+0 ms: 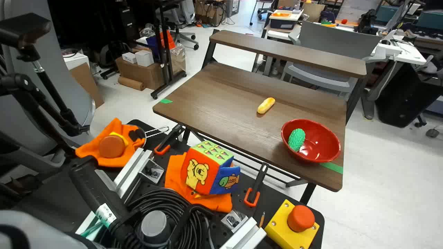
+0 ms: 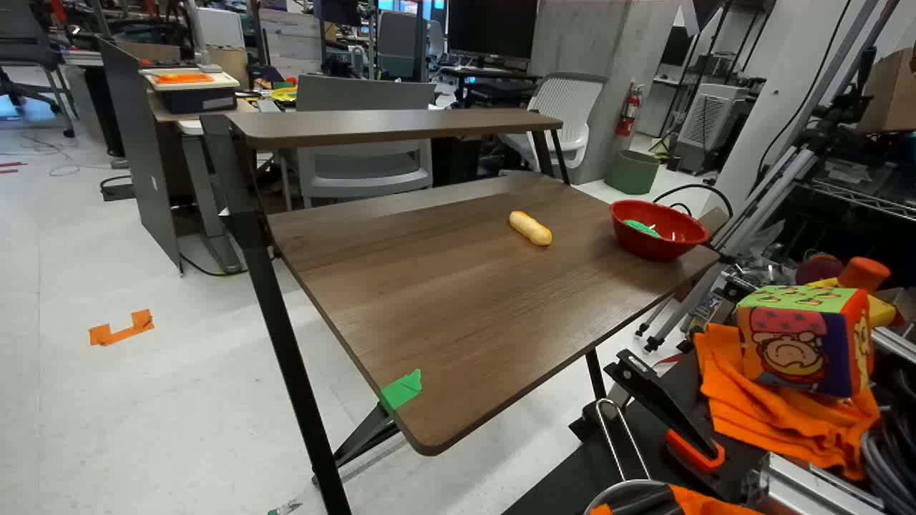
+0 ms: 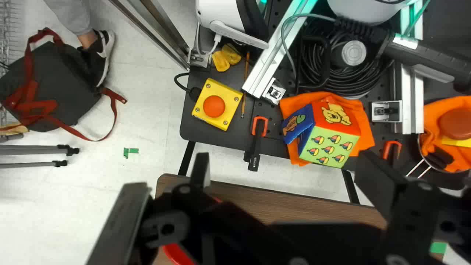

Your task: Remove the green object from the bowl.

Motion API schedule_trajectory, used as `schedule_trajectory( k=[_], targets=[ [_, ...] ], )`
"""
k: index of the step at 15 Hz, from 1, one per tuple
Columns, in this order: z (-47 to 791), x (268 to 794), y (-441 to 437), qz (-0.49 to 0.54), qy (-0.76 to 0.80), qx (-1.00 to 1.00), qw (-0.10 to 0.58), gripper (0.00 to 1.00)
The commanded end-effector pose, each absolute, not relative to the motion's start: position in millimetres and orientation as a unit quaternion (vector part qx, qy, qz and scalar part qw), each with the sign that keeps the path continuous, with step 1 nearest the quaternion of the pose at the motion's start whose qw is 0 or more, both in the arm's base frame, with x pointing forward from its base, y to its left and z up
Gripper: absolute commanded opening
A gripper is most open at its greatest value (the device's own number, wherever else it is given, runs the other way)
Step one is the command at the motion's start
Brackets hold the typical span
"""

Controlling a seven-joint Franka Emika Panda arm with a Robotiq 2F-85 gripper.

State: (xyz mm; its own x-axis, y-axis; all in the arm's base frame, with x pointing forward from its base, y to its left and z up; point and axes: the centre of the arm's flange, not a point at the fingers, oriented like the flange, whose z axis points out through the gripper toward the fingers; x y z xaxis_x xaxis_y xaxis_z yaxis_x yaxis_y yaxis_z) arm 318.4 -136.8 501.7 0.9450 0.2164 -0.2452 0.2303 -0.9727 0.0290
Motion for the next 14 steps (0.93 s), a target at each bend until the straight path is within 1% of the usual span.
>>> schedule_trajectory(
  k=[1,5,8,12,14],
  targets=[
    [501.7,318.4,-136.9,-0.121,0.113,0.986,0.029,1.00],
    [501.7,318.4,-136.9,-0.121,0.113,0.986,0.029,1.00],
    [488.5,340.6,-139.7,-0.119,0.098,0.987,0.040,1.00],
    [451.6,394.1,-144.5,-0.105,0.084,0.990,0.039,1.00],
    [419.8,426.1,-148.3,-0.100,0.074,0.992,0.039,1.00]
  ],
)
